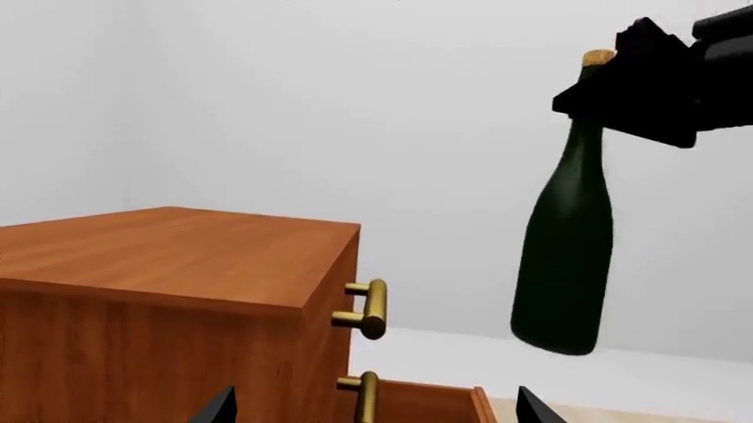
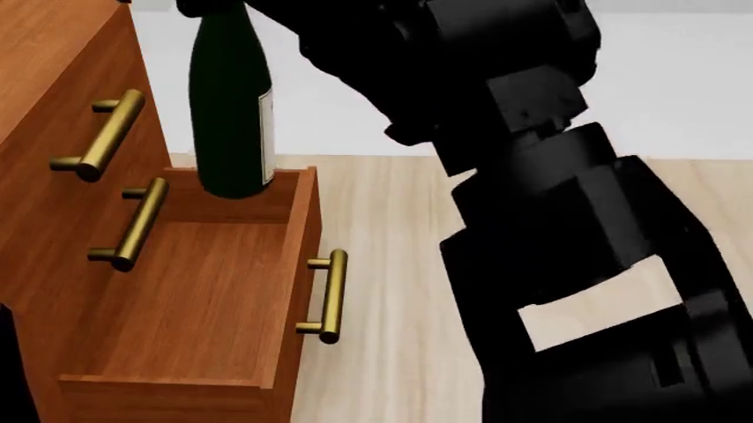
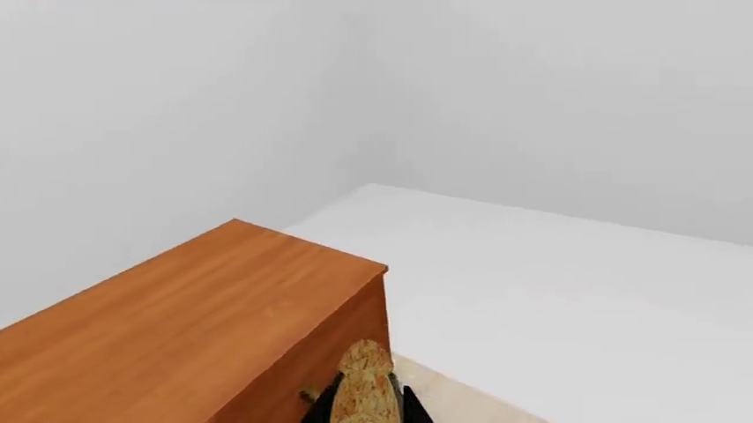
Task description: Put the wine bottle in the bottom drawer of the cabinet.
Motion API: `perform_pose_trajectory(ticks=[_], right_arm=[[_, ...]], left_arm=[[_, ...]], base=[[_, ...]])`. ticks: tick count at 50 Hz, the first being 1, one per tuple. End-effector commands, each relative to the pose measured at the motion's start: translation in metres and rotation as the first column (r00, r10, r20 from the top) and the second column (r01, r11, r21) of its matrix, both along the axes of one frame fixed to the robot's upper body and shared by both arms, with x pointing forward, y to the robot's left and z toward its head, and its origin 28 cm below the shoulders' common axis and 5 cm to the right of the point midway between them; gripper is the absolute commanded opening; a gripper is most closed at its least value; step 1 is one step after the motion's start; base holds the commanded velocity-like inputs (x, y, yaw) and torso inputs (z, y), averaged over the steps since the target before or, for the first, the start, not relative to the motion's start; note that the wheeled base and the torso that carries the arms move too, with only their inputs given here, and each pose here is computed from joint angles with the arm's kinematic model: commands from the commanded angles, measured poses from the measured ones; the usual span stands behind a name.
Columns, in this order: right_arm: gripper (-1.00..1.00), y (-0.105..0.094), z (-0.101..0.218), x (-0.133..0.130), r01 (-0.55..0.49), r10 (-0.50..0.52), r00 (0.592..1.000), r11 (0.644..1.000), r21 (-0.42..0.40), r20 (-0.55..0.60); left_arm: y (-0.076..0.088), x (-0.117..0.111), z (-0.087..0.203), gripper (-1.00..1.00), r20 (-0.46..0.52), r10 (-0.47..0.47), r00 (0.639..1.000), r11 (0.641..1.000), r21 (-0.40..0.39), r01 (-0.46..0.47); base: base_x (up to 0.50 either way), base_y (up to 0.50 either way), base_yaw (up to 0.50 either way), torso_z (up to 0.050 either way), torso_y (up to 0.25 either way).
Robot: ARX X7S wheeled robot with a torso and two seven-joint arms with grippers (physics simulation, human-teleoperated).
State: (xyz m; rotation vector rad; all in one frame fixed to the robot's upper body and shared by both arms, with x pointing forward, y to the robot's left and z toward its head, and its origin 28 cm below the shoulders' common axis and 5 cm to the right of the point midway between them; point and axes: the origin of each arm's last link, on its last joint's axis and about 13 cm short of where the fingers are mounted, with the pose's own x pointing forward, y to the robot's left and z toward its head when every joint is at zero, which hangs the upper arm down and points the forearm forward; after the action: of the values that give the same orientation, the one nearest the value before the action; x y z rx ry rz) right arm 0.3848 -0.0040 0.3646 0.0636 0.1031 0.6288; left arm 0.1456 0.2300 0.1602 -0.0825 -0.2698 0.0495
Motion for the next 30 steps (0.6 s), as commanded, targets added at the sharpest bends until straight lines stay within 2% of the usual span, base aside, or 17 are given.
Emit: perform_pose_trajectory(ticks=[1,6,12,30], right_arm=[[-1.0,0.006,-0.004,0.007,0.014,-0.013,0.998,1.0,0.009,-0.063],[-1.0,0.007,-0.01,0.009,0.036,-0.036,0.994,0.999,0.002,-0.107],[-1.0,0.007,-0.011,0.008,0.054,-0.049,0.988,0.998,0.034,-0.148],[-1.0,0.006,-0.025,0.009,0.009,0.018,0.967,0.995,0.104,-0.254]], left_arm=[[0.001,0.0,0.0,1.0,0.005,0.002,1.0,1.0,-0.005,-0.002],[0.0,-0.001,0.001,1.0,0.008,0.004,1.0,1.0,-0.004,-0.004],[0.001,0.0,0.001,1.0,0.012,0.005,1.0,1.0,-0.007,-0.005],[0.003,0.0,0.0,1.0,0.012,0.015,1.0,1.0,-0.009,-0.015]], base=[[0.0,0.0,0.0,0.0,0.0],[0.0,0.0,0.0,0.0,0.0],[0.0,0.0,0.0,0.0,0.002],[0.0,0.0,0.0,0.001,0.001]])
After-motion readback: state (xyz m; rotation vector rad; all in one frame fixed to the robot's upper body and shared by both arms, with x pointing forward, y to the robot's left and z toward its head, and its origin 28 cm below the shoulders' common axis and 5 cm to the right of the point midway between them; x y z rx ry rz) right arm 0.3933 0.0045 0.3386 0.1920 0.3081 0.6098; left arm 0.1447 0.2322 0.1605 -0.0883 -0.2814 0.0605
